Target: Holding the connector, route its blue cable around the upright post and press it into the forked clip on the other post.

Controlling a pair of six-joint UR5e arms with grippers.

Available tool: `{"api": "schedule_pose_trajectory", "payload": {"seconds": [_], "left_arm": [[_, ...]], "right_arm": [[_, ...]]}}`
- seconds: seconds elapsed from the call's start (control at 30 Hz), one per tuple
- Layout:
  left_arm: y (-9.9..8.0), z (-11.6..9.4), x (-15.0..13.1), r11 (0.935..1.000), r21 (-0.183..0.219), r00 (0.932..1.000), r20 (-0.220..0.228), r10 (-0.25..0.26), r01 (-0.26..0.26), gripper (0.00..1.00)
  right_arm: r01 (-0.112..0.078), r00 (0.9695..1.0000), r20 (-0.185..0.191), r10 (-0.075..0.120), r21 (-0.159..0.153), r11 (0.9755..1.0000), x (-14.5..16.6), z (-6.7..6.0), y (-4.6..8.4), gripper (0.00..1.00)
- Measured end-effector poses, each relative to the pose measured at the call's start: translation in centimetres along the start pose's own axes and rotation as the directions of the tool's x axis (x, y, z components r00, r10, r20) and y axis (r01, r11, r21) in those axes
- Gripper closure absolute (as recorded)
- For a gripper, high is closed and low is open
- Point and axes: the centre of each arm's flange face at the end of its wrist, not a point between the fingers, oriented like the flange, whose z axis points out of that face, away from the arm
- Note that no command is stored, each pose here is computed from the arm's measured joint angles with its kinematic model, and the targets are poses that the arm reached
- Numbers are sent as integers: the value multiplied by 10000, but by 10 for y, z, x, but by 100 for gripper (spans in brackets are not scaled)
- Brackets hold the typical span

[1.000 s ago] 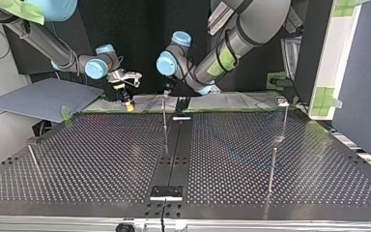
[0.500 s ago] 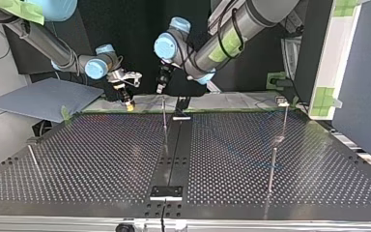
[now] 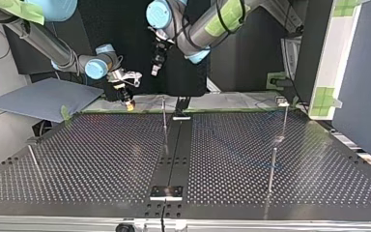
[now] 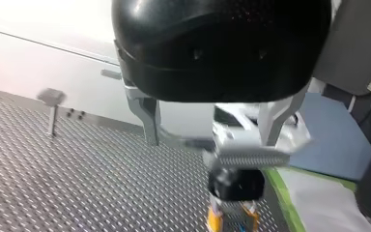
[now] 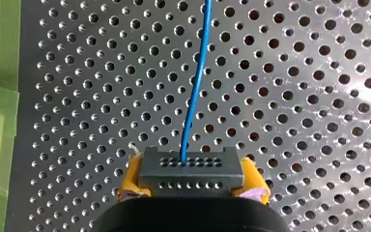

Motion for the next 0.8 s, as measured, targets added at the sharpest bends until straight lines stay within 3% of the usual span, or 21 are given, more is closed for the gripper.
{"api": "schedule_pose_trajectory", "payload": {"seconds": [0.17,0.43,0.63,0.8], "left_arm": [[-7,-22,-7,9985,133,9979,361,-532,527,0],[16,-26,-25,9883,312,9848,849,-1514,1492,0],[43,-26,-40,9739,15,9644,1389,-2249,2269,0],[61,-34,-52,9552,-89,9380,1921,-2886,2958,0]], "right_arm": [[-4,10000,-4,4,0,10000,0,0,0,100],[-44,10000,-15,44,-2,10000,0,0,0,100],[-56,10000,-9,56,8,10000,0,0,-1,100],[-48,10000,-22,48,28,10000,0,0,-2,100]]}}
